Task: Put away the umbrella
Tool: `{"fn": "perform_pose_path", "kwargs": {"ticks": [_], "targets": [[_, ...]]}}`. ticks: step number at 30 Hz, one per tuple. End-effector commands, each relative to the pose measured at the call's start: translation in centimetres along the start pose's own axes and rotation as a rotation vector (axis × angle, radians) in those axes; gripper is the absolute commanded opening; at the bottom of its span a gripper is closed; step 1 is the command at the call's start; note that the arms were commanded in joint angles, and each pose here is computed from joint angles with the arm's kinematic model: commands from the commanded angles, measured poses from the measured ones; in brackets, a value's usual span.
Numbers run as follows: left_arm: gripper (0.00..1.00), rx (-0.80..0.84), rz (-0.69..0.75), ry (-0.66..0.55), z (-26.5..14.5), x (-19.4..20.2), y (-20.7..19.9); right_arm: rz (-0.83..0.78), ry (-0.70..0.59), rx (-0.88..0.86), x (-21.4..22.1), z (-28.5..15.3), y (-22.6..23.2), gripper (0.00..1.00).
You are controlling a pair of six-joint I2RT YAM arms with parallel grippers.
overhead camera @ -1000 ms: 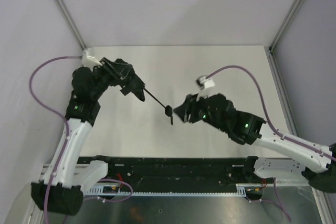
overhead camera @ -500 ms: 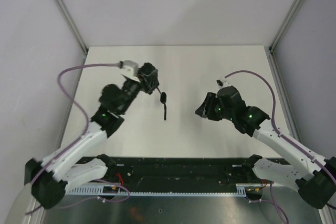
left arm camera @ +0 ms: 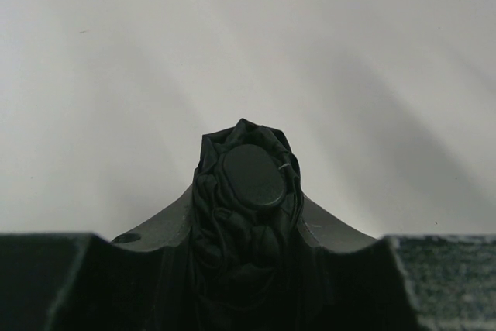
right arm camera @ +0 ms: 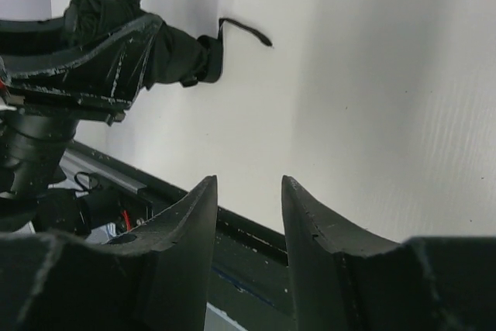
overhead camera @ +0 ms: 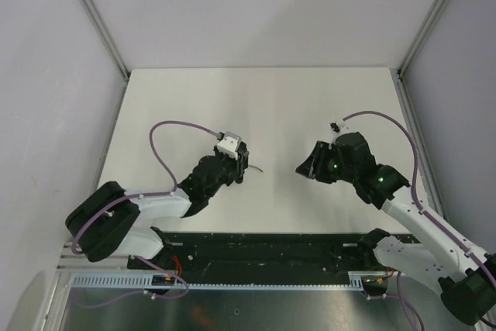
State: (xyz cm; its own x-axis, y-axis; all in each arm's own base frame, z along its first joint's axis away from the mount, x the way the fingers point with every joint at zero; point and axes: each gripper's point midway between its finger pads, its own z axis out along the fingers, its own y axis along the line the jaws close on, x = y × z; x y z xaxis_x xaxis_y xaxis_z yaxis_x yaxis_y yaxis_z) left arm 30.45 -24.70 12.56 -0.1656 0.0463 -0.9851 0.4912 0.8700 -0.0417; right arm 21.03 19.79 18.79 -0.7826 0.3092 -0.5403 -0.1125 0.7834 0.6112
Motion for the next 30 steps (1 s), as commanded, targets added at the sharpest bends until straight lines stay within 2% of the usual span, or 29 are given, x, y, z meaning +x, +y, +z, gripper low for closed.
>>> {"fn": "perform_pose_path", "kwargs": {"ticks": [1,4,7,10,13,16,21,24,28,30], "targets": [[0.00,0.037,-0.113,-0.210,-0.8,-5.9,-0.8,-0.105,0.060,-0.143,1.0,-0.1,2.4,0.46],[0.00,0.258,-0.214,-0.252,-3.0,-9.5,-3.7,-0.314,0.113,-0.357,3.0,-0.8,5.7,0.59],[0.00,0.582,-0.335,-0.261,-6.8,-13.3,-7.4,-0.498,0.128,-0.542,4.9,-1.8,8.6,0.77],[0.00,0.844,-0.382,-0.208,-10.4,-15.3,-10.5,-0.589,0.112,-0.667,5.7,-2.1,11.2,0.92],[0.00,0.995,-0.418,-0.141,-12.7,-16.1,-12.1,-0.617,0.080,-0.740,5.4,-2.2,13.0,0.98],[0.00,1.079,-0.442,-0.088,-14.1,-16.4,-12.9,-0.630,0.070,-0.771,5.4,-2.0,13.8,0.99],[0.00,1.143,-0.443,-0.064,-15.5,-16.7,-13.4,-0.633,0.036,-0.720,4.8,-1.0,13.7,0.99],[0.00,1.147,-0.464,-0.053,-15.7,-16.8,-13.5,-0.609,0.029,-0.791,4.6,-1.7,15.1,0.96],[0.00,1.118,-0.499,-0.066,-15.2,-17.3,-13.3,-0.557,0.114,-0.965,6.6,-2.8,18.1,0.81],[0.03,1.099,-0.517,-0.077,-14.9,-17.6,-13.1,-0.537,0.130,-0.992,7.0,-2.6,18.8,0.72]]}}
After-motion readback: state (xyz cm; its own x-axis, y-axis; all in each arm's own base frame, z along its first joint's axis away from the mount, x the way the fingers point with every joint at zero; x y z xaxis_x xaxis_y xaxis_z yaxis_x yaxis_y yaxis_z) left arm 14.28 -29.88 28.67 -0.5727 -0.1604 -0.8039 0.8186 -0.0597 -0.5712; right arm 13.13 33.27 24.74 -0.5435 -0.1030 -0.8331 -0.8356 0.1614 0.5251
